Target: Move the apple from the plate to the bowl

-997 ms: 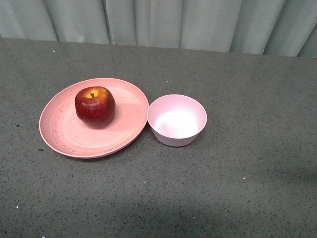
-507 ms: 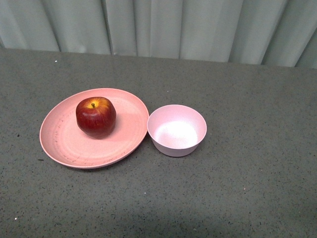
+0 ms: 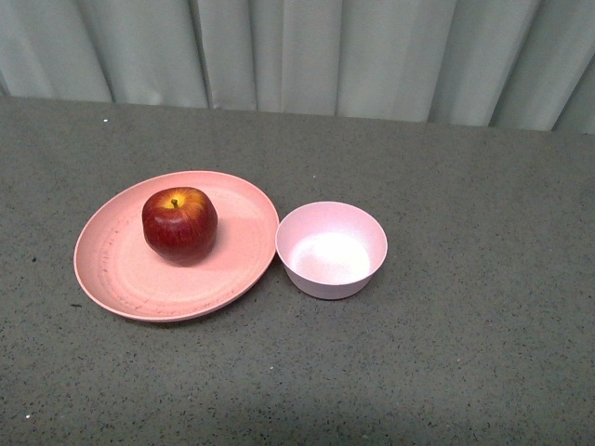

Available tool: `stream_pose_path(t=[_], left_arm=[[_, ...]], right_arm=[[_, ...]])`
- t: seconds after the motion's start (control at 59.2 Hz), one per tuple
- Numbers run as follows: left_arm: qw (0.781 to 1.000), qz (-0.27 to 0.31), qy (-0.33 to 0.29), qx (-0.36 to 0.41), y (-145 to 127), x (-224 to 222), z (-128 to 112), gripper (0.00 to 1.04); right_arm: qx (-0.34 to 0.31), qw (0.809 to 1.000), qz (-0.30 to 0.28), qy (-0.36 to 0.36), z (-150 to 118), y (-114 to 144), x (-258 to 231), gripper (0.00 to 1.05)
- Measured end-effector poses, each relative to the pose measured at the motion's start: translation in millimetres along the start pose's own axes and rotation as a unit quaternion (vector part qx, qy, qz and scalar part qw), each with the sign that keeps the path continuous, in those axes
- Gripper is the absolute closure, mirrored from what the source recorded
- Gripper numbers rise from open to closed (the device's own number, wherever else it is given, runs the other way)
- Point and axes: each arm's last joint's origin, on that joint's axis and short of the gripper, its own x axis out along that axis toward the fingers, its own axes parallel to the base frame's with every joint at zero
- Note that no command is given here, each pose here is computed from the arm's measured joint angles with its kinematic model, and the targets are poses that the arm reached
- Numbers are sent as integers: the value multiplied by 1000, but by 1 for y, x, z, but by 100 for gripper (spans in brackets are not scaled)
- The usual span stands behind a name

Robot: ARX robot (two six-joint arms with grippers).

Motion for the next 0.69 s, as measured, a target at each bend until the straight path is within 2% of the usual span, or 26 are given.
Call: stream_pose_path(t=[0.693], left_arm=[[1000, 0, 0, 0, 0, 0, 0, 7]], right_arm=[[0, 1000, 0, -4, 1, 0, -18, 104]])
